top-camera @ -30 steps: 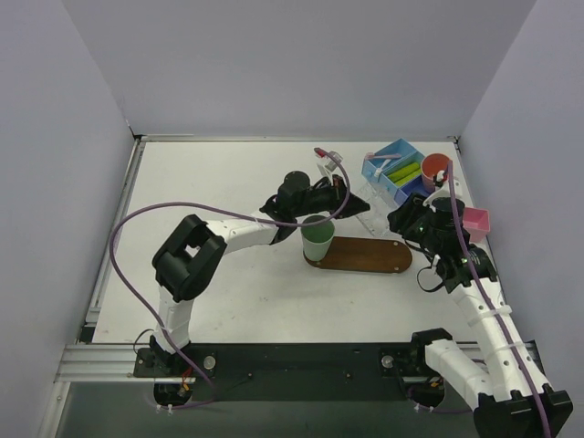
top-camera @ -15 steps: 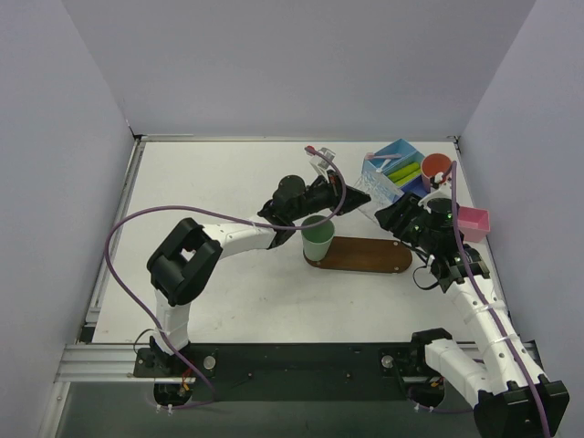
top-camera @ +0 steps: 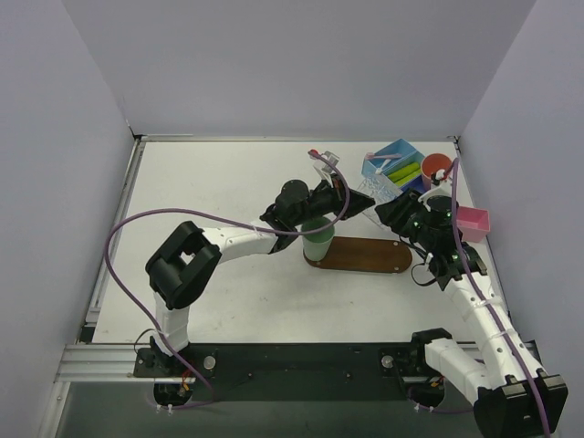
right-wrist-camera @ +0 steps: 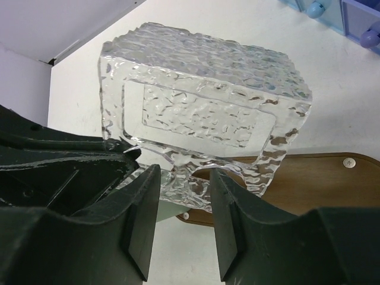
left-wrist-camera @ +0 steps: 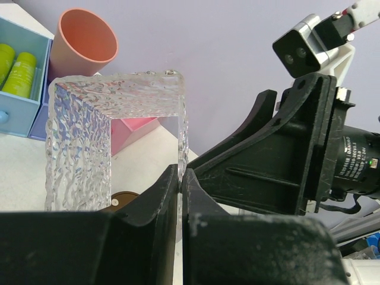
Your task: Prepare toiletry sets of a toothbrush and toothpaste on the tray
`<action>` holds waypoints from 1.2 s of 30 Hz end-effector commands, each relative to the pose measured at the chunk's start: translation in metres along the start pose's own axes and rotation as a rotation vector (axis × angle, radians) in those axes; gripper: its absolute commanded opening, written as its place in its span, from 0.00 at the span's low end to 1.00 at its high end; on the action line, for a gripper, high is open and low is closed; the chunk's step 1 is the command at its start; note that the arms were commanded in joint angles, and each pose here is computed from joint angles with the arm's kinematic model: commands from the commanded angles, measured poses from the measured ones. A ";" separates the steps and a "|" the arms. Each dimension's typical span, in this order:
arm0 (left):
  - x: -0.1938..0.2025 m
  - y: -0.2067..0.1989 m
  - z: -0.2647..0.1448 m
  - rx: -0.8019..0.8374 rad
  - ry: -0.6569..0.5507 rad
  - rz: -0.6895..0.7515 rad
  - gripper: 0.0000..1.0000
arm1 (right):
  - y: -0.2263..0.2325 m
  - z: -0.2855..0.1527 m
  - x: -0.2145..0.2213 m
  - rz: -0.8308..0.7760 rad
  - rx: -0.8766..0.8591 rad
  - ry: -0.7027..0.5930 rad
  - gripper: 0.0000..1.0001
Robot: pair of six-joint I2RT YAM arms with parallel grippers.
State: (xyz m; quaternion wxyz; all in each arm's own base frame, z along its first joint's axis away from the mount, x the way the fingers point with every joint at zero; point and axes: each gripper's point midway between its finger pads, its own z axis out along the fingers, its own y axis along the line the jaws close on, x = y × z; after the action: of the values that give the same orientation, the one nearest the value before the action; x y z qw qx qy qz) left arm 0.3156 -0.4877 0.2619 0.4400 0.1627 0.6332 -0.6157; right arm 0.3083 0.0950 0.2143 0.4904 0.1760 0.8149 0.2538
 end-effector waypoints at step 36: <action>-0.032 -0.083 0.002 0.153 -0.048 0.248 0.56 | -0.002 -0.006 -0.030 -0.071 0.019 -0.148 0.00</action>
State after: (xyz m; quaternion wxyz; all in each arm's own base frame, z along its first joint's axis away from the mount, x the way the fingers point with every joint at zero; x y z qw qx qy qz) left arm 0.2886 -0.4996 0.2704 0.4692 0.2150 0.6197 -0.5912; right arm 0.3104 0.0853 0.2081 0.5085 0.1789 0.8104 0.2294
